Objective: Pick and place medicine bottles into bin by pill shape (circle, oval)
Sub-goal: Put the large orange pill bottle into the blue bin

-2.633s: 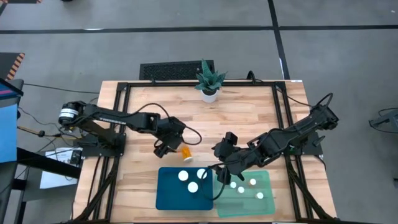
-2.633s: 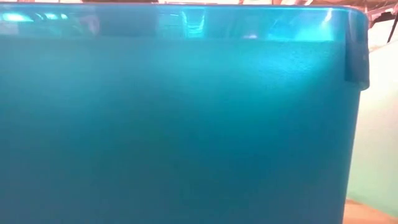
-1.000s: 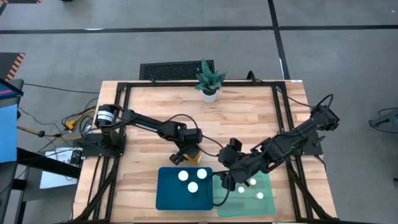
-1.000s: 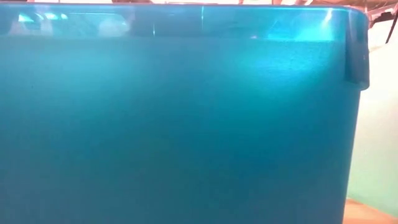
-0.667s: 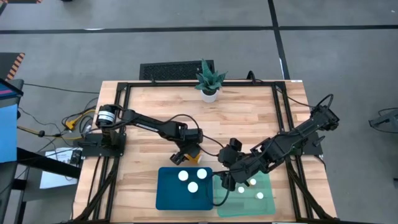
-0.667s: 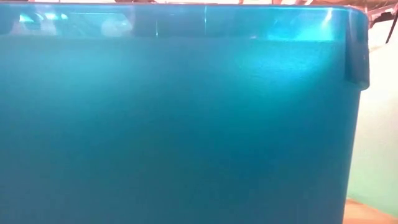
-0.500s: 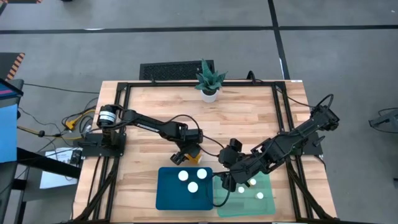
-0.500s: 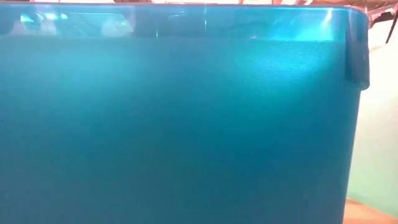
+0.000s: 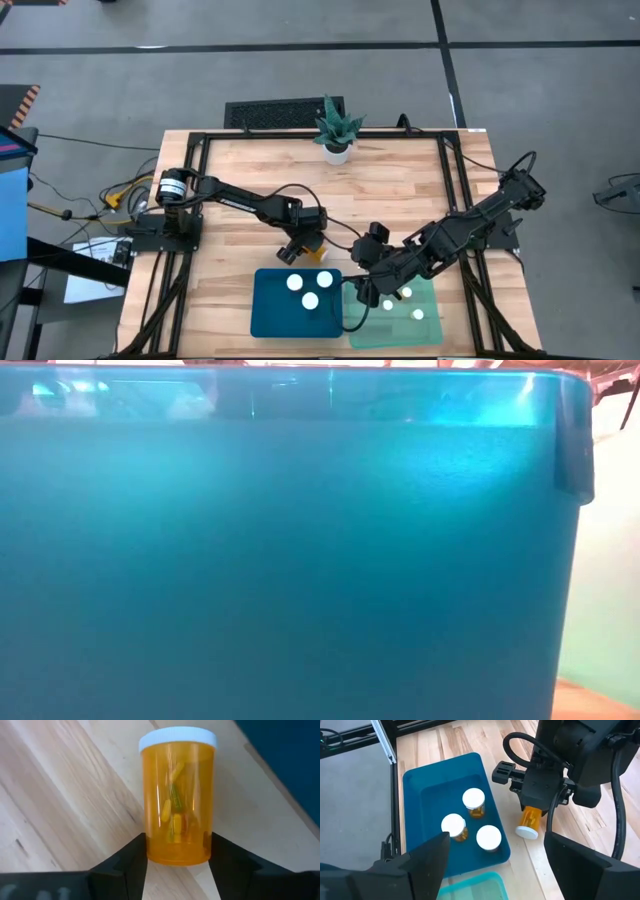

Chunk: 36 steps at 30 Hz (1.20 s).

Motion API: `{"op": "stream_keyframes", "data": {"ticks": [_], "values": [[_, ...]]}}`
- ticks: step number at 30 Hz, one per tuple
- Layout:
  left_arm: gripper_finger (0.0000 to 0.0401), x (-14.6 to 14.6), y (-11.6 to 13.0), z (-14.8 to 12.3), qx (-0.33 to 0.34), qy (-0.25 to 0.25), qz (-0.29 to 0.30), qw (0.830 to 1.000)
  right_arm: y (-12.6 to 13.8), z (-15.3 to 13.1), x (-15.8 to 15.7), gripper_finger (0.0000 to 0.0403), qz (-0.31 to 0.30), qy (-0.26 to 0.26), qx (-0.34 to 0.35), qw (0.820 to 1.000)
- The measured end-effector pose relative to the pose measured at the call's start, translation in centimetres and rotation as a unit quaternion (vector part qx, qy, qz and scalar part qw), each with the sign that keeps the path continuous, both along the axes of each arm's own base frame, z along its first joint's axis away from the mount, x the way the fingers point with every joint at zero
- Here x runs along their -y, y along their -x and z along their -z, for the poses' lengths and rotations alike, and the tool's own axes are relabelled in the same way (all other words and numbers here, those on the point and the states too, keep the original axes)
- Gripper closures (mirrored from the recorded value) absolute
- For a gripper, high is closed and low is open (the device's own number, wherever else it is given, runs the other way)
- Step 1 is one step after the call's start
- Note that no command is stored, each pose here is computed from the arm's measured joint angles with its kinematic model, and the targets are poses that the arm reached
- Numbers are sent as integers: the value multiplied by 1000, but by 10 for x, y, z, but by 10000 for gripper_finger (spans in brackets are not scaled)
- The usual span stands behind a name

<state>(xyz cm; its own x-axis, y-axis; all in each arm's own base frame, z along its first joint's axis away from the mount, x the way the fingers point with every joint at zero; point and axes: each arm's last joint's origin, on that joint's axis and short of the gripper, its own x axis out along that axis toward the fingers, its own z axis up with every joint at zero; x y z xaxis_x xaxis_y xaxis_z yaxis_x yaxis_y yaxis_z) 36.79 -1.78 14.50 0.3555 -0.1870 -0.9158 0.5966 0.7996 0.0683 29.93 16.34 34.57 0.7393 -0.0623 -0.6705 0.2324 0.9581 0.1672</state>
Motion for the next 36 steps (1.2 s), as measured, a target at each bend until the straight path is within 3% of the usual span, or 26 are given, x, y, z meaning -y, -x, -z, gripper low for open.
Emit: {"op": "stream_keyframes", "data": {"ticks": [7, 11, 18, 25, 28, 33, 36], "values": [[222, -3, 0, 0, -11, 14, -45, 999, 0, 0, 0, 73, 3, -2, 0, 1000], [233, -8, 2, -12, -10, 56, -87, 995, 0, 0, 0, 73, 4, -2, 1, 1000], [208, -21, 11, -56, 53, 88, -136, 985, -1, -2, 0, 74, 15, 3, 17, 1000], [218, -31, 36, -117, 129, 138, -177, 966, -3, -5, 0, 73, 21, 11, 39, 999], [219, -31, 47, -139, 165, 136, -182, 960, -6, -8, 0, 72, 21, 22, 60, 998], [218, -30, 55, -151, 186, 119, -193, 956, -8, -9, 4, 74, 28, 26, 63, 997], [219, -30, 55, -151, 180, 141, -199, 953, -10, -11, 5, 73, 33, 43, 79, 995]]}}
